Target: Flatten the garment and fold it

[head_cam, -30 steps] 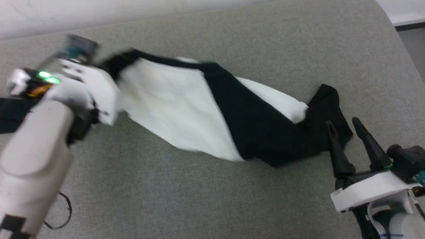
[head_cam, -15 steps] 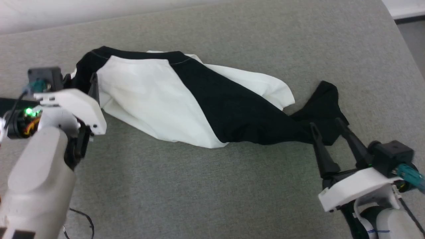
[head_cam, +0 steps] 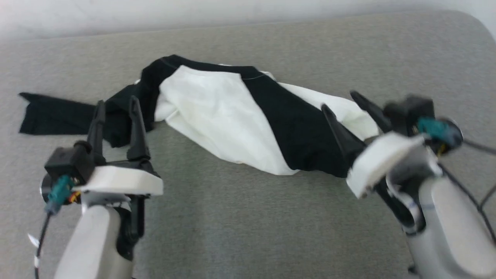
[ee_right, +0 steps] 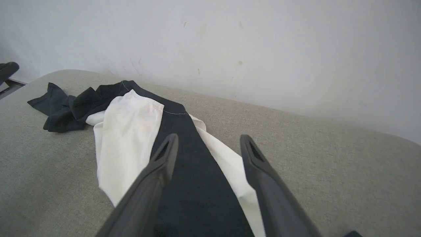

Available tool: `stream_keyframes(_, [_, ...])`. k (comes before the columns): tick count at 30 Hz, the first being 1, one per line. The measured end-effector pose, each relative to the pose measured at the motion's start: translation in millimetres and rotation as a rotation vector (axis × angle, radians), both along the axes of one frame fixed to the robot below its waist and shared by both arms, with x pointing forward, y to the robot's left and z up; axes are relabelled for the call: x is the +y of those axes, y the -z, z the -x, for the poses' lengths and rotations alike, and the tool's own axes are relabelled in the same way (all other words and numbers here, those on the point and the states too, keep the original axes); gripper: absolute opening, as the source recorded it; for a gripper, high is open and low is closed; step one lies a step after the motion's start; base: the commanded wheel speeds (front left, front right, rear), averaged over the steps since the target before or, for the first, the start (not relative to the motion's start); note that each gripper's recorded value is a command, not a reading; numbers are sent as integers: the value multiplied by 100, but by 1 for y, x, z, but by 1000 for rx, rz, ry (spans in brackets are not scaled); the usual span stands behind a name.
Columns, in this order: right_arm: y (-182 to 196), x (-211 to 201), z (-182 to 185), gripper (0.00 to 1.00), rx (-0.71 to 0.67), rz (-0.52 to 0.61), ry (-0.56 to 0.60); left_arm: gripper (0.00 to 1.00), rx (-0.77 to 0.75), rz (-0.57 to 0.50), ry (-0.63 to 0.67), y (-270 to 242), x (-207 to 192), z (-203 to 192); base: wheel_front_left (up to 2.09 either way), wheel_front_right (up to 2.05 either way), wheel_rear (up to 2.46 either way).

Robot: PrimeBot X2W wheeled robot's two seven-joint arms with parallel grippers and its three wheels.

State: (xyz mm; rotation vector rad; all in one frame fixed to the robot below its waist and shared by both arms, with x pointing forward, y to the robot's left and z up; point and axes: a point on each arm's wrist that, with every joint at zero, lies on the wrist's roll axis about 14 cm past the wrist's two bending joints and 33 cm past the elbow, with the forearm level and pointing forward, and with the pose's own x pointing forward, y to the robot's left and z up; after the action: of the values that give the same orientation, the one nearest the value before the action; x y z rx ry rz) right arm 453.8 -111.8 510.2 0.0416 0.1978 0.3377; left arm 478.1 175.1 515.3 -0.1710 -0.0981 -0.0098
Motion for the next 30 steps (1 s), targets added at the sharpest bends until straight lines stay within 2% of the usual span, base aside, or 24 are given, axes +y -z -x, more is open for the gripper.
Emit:
stream_keyframes(4, [-6, 31, -29, 100, 23, 4, -100, 100, -49, 18, -27, -12, 2, 19, 0, 0, 0])
stream_keyframes(11, [8, 80, -73, 100, 171, -7, -215, 100, -55, 21, -71, -9, 16, 32, 0, 0, 0])
stream_keyframes(15, [30, 94, -91, 100, 293, 36, -249, 100, -34, 17, -95, -1, 25, 37, 0, 0, 0])
stream_keyframes(21, [81, 99, -97, 100, 513, 123, -271, 100, 10, -4, -145, 14, 47, 45, 0, 0, 0])
stream_keyframes(22, [88, 102, -95, 87, 546, 129, -280, 100, 17, -7, -153, 16, 50, 46, 0, 0, 0])
stream_keyframes(23, [93, 105, -94, 40, 574, 127, -289, 100, 23, -9, -159, 17, 52, 47, 0, 0, 0])
stream_keyframes(25, [100, 110, -92, 0, 617, 120, -304, 100, 33, -11, -168, 20, 55, 49, 0, 0, 0])
stream_keyframes(28, [102, 117, -89, 0, 652, 89, -325, 100, 41, -13, -175, 23, 57, 49, 0, 0, 0])
stream_keyframes(30, [92, 121, -90, 0, 626, 72, -339, 100, 44, -12, -174, 24, 56, 49, 0, 0, 0])
